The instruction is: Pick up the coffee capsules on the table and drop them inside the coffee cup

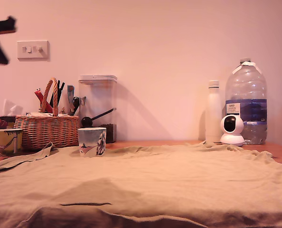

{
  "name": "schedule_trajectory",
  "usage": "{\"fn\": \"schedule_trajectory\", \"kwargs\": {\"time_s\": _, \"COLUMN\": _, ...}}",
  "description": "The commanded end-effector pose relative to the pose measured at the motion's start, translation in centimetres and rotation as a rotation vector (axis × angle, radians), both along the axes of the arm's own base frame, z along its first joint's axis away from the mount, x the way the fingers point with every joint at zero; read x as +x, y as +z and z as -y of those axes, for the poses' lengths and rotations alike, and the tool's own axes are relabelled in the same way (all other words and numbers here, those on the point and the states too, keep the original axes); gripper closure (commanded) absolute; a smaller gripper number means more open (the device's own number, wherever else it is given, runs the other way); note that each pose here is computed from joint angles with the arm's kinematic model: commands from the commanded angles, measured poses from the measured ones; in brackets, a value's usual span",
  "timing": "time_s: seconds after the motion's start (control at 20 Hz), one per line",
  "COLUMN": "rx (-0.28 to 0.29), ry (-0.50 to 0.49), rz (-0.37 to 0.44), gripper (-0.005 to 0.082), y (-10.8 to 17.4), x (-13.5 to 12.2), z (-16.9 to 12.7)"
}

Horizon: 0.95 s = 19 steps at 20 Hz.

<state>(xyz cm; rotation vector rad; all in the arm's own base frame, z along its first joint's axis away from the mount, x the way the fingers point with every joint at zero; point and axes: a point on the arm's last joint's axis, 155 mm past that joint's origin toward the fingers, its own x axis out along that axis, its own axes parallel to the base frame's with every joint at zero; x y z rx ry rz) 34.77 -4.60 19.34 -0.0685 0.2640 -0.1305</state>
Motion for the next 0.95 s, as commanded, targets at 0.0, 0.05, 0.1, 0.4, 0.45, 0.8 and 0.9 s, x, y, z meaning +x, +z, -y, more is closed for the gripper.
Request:
{"fn": "schedule_trajectory", "kwargs": {"time_s": 0.0, "rx": -0.020, "ry": 0.009, "rz": -0.020, "gripper": 0.0792, "y": -1.5, "x": -0.9, "z": -0.3}}
{"fn": "schedule_trajectory", "kwargs": {"time_s": 0.05, "rx": -0.030, "ry": 0.007, "rz": -0.026, "gripper": 0.0792, "y": -2.0, "x": -1.4, "z": -0.2}}
{"fn": "schedule_trajectory", "kwargs": {"time_s": 0.1, "rx": -0.041, "ry": 0.003, "rz": -0.029, "gripper": 0.0792, "y": -2.4, "x": -1.8, "z": -0.2}}
{"fn": "schedule_trajectory", "kwargs": {"time_s": 0.4, "rx": -0.075, "ry": -0.028, "rz": -0.062, "gripper": 0.0792, "y": -4.2, "x": -5.0, "z": 0.2}}
{"fn": "schedule_trajectory", "kwargs": {"time_s": 0.45, "rx": -0.076, "ry": -0.037, "rz": -0.078, "gripper": 0.0792, "y": -4.5, "x": -5.6, "z": 0.4}}
{"fn": "schedule_trajectory", "kwargs": {"time_s": 0.8, "rx": -0.097, "ry": -0.048, "rz": -0.042, "gripper": 0.0792, "y": -3.0, "x": -9.0, "z": 0.2}}
{"fn": "schedule_trajectory", "kwargs": {"time_s": 0.9, "rx": -0.118, "ry": -0.044, "rz": -0.023, "gripper": 0.0792, "y": -2.5, "x": -9.5, "z": 0.2}}
